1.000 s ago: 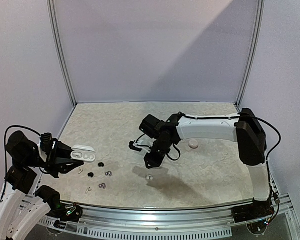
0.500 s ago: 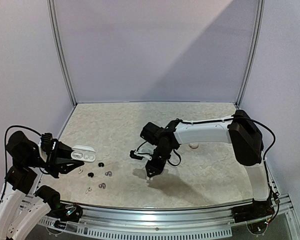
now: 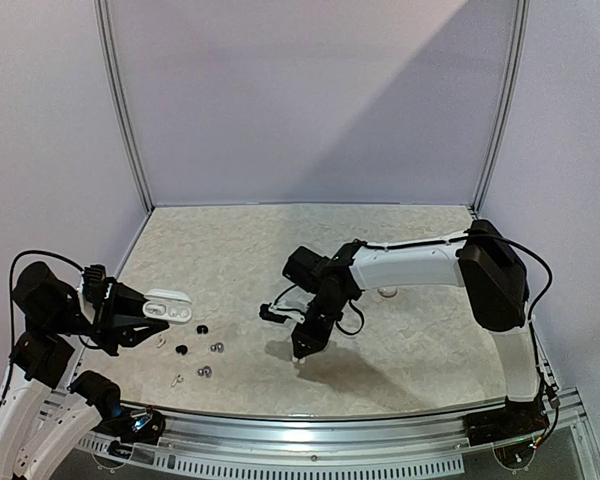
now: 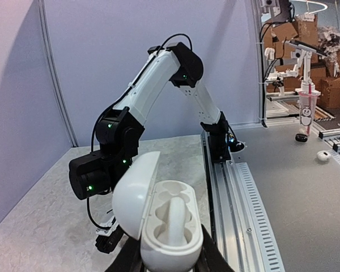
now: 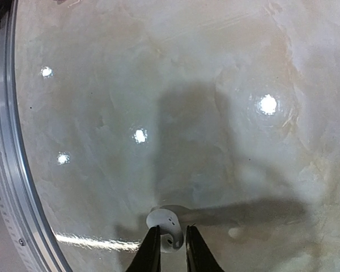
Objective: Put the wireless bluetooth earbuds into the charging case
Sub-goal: Pick up the right earbud from the center of the board.
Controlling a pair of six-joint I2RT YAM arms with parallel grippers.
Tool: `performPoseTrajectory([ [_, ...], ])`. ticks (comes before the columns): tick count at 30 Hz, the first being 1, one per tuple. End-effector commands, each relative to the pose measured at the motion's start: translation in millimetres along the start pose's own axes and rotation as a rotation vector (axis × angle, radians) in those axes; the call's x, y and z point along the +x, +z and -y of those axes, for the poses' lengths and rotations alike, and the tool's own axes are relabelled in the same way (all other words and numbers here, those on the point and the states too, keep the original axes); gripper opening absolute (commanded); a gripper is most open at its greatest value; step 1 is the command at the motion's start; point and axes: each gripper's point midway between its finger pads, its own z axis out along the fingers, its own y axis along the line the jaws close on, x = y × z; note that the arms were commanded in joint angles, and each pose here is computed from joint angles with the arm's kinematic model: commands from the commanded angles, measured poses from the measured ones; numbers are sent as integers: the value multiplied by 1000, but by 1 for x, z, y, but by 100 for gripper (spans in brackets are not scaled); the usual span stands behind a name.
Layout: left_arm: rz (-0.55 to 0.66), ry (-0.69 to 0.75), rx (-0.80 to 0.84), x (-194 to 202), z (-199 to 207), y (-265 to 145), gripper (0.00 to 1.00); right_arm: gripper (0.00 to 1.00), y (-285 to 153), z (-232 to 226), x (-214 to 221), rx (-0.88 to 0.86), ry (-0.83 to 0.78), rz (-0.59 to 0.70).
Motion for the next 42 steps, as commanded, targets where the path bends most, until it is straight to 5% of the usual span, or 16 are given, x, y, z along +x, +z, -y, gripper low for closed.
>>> performPoseTrajectory([
  [1,-2,5,6,2,2,1,0,16,3,-6,10,-29,15,-19],
  [24,-2,8,-2,2,2,0,0,0,-16,-18,-3,-37,35,31],
  [34,-9,-27,-62,3,-9,0,0,0,-209,-72,-134,307,-209,579],
  [42,0,-87,-133,3,-21,-1,0,0,-270,-183,-178,384,-537,833],
])
